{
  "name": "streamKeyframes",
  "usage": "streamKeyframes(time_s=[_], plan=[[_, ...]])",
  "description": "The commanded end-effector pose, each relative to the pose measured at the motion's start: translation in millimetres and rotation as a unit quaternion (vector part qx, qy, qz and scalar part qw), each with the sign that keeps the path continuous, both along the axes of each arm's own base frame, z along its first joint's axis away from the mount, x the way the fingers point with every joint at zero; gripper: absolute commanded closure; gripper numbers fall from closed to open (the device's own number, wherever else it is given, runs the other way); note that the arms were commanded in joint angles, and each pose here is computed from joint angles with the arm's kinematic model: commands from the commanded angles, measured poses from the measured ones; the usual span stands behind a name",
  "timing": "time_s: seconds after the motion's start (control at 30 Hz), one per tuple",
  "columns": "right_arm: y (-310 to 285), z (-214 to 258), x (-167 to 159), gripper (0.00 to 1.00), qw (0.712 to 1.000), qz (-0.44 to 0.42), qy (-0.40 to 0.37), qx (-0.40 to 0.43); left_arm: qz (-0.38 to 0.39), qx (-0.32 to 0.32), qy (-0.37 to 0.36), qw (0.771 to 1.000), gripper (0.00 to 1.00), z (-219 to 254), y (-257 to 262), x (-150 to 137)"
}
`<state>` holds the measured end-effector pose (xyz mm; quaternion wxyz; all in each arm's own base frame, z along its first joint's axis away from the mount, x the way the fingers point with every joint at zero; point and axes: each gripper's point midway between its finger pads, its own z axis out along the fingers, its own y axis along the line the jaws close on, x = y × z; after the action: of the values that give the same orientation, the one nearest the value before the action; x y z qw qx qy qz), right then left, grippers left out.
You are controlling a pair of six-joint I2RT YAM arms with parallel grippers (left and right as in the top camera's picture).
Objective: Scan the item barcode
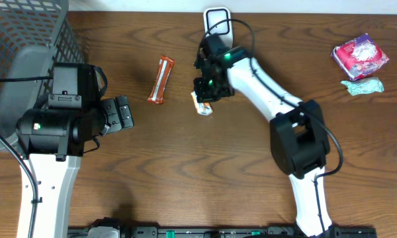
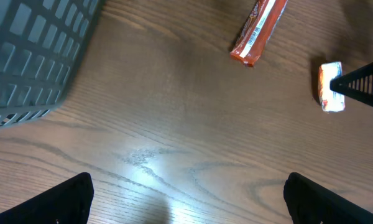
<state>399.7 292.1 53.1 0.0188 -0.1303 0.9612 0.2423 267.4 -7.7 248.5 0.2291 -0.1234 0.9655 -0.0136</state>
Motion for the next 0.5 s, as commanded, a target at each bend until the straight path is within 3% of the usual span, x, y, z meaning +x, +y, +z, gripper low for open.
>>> streamKeyframes(time_s=[0.0,0.23,0.47], plan=[[18.2,26.6,-7.4,0.99,0.987,0.032,0.052,0.145,0.007,-0.002,-0.002,1.0,0.02,1.4,0.7,-0.3],[31.1,40.1,-7.6,0.99,0.966,0.043,0.067,0.244,0.007,-0.002,-0.002,1.0,0.02,1.3,0.7,-0.2],[34.1,5.6,-16.1,0.99,0.961,-0.007,0.11,0.255,0.007,-0.002,-0.002,1.0,0.02,1.3,0.7,-0.2]])
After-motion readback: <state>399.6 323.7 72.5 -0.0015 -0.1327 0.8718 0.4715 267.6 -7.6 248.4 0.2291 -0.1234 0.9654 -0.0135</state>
